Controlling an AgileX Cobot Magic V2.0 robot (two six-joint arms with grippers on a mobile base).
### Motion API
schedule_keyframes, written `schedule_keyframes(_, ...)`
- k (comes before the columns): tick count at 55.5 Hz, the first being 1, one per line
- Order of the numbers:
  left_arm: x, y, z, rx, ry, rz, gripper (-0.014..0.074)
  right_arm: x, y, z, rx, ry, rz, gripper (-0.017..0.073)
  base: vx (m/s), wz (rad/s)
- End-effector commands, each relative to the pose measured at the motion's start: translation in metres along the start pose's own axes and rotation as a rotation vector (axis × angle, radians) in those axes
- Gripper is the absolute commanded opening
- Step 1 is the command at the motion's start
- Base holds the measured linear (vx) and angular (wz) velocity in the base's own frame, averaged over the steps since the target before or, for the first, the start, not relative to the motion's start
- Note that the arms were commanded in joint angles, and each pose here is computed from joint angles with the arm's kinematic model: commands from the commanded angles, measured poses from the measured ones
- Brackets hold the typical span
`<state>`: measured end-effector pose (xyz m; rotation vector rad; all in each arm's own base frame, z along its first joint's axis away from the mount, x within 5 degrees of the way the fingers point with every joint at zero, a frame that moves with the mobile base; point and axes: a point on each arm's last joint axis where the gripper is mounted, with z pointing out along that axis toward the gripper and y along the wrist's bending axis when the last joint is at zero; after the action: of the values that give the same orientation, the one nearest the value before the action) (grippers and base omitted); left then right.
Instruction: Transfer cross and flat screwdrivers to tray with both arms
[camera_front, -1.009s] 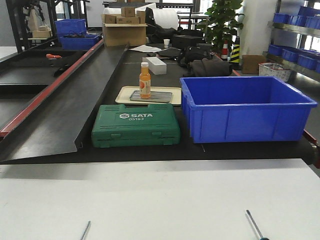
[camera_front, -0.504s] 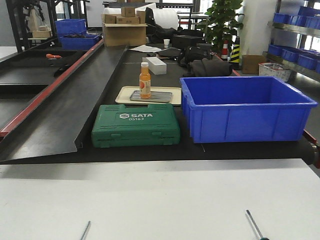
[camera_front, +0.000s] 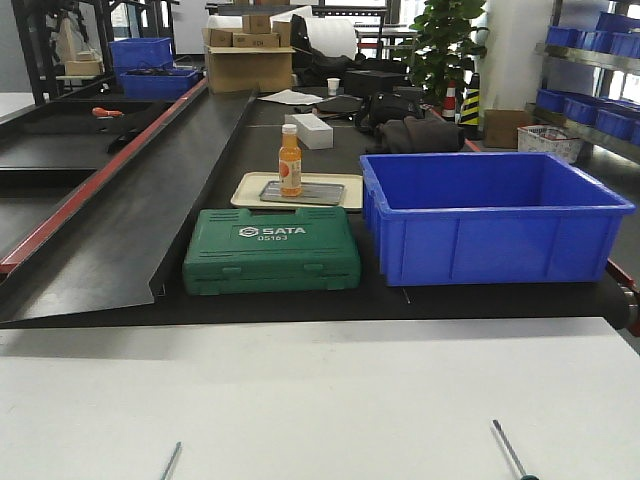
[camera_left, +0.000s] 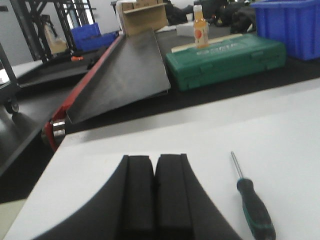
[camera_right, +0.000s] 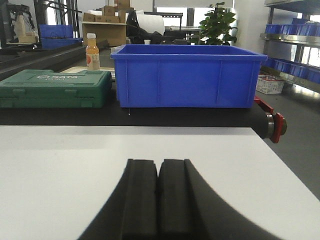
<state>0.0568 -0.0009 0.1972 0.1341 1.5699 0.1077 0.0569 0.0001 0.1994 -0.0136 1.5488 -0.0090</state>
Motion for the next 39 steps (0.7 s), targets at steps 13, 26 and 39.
schedule_keyframes(13,-0.103,0.017,-0.02,0.005,-0.37,-0.378,0.0,-0.09,-0.001,-0.015,0.01,-0.282,-0.007,-0.0008,0.0,0.0)
schedule_keyframes(26,-0.178,0.026,0.036,0.016,-0.111,-0.249,0.0,-0.165,-0.003,0.033,0.015,-0.139,-0.071,-0.0008,0.0,0.0)
schedule_keyframes(39,-0.174,0.024,0.109,0.033,0.143,-0.242,0.0001,-0.162,-0.003,0.103,0.006,0.046,-0.016,-0.0008,0.0,0.0)
